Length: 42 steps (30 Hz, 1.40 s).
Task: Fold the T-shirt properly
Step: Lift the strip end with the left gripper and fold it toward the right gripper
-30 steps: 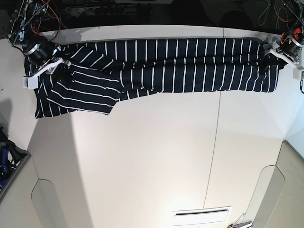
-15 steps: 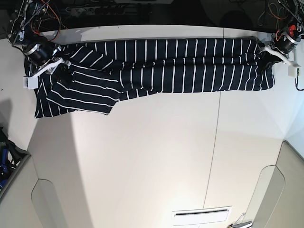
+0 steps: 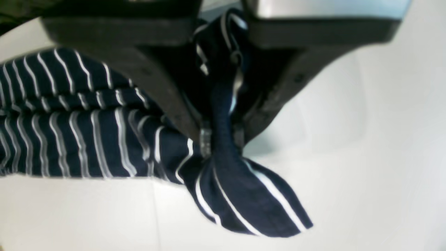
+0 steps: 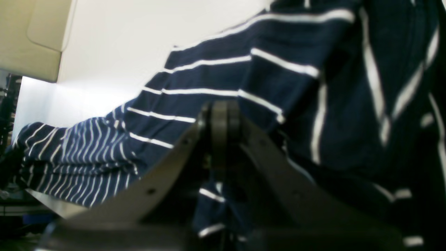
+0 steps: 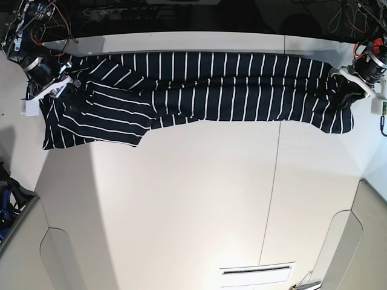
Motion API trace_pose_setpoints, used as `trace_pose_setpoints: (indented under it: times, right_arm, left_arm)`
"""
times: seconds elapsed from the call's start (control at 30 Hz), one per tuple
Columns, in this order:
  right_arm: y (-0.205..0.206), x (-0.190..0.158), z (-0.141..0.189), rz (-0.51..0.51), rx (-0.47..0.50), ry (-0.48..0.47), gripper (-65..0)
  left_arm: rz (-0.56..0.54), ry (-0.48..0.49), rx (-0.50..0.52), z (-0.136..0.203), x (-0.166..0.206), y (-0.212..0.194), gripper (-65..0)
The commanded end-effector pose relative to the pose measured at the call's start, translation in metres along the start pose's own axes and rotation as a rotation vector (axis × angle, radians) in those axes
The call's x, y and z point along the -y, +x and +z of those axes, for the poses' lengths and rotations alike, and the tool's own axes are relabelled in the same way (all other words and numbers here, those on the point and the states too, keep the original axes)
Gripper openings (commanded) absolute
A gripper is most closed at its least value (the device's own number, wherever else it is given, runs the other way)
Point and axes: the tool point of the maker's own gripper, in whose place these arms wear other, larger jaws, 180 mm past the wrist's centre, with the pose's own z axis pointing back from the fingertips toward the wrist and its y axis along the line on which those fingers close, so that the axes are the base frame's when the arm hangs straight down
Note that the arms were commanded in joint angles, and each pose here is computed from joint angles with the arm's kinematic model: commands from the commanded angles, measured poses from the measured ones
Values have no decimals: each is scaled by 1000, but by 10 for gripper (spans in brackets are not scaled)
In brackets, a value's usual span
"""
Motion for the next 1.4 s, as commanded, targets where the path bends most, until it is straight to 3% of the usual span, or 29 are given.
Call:
trace_pose_setpoints:
  times: [0.0,0.07,0.33,0.5,0.67,0.83,1.1,1.17,1.3,1.37]
  right_arm:
    - [16,-7,3,24,48,29,-558]
    - [17,-8,3,20,54,37,-526]
    - [19,-9,2,20,58,39,-526]
    - [19,-9,3,22,60,38,-526]
    - [19,-9,3,21,60,38,-526]
    - [19,-9,2,21,60,39,-526]
    - [19,-9,2,21,60,38,-526]
    - [19,-9,3,21,61,38,-526]
    - [20,-9,3,21,65,38,-524]
    - [22,-9,2,24,68,41,-490]
  left_arm:
    - [-41,-20,48,4,6,20,-650]
    - [-53,-54,63,7,18,29,-650]
    - [-46,-327,82,9,103,43,-650]
    - [-80,-516,8,-3,169,20,-650]
    - [-143,-623,-42,-11,217,-6,-650]
    - [-132,-705,-33,-17,262,-12,-650]
    - [-142,-726,-16,-25,295,-14,-650]
    - [-142,-726,-8,-25,299,-13,-592]
    - [-130,-763,11,-22,312,-12,-394]
    - [-132,-796,-2,-19,322,-17,-341]
